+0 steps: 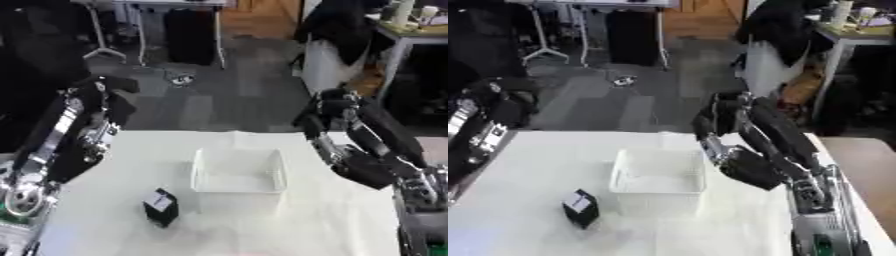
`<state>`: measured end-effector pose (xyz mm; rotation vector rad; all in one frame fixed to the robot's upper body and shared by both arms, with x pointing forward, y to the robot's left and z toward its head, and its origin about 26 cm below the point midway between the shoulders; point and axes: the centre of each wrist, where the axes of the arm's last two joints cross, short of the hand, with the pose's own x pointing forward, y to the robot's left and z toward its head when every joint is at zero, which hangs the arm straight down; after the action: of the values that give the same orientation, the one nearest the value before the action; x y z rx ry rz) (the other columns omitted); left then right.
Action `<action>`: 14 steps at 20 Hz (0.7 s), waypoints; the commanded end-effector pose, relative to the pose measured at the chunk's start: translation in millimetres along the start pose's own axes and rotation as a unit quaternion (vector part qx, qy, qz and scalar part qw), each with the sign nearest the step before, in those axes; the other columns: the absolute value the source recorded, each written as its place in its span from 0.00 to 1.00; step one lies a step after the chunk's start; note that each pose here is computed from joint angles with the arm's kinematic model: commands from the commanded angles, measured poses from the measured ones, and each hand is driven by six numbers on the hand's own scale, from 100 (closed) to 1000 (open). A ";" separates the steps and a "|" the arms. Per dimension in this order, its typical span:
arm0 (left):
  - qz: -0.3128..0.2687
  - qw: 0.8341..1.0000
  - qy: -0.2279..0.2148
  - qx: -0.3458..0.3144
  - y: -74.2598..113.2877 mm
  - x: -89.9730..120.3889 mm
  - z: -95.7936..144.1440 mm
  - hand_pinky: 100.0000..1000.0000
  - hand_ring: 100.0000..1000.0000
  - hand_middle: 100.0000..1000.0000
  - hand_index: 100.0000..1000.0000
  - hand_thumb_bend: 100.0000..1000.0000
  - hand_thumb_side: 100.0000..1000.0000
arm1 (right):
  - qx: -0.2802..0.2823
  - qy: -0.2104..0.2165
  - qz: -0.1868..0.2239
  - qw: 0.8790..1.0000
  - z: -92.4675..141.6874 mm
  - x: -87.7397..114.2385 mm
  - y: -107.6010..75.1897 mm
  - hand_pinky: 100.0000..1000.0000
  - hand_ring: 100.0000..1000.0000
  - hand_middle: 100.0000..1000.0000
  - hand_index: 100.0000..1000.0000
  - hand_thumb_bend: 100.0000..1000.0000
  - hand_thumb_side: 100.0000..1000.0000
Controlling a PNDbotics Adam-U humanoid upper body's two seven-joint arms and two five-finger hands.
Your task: Pick up objects on the table and place them in the box.
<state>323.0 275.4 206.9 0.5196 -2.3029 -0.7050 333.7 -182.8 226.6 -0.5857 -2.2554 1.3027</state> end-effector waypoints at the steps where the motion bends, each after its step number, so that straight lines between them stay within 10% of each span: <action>1: -0.024 1.000 -0.014 -0.007 11.9 1.9 -3.6 0.42 0.57 0.69 0.83 0.05 0.95 | -0.008 -0.006 0.010 1.000 -1.4 3.2 -8.1 0.32 0.35 0.44 0.59 0.00 1.00; 12: -0.142 0.980 -0.043 -0.134 39.6 -23.5 -21.4 0.48 0.61 0.74 0.87 0.03 0.93 | -0.006 -0.013 0.007 1.000 -2.1 7.8 -7.2 0.32 0.35 0.44 0.59 0.00 1.00; 13: -0.141 0.980 -0.046 -0.133 39.6 -25.6 -20.9 0.62 0.69 0.80 0.89 0.19 0.83 | -0.007 -0.012 0.006 1.000 -1.9 7.9 -7.5 0.32 0.35 0.44 0.59 0.00 1.00; 14: -0.167 0.972 -0.049 -0.160 44.3 -29.0 -25.6 0.50 0.63 0.75 0.88 0.03 0.92 | -0.005 -0.014 0.006 1.000 -2.0 8.1 -7.0 0.32 0.35 0.44 0.59 0.00 1.00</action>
<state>352.0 308.4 224.8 0.6838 -2.1700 -1.1912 331.7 -180.8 228.2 -0.5777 -2.2552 1.3142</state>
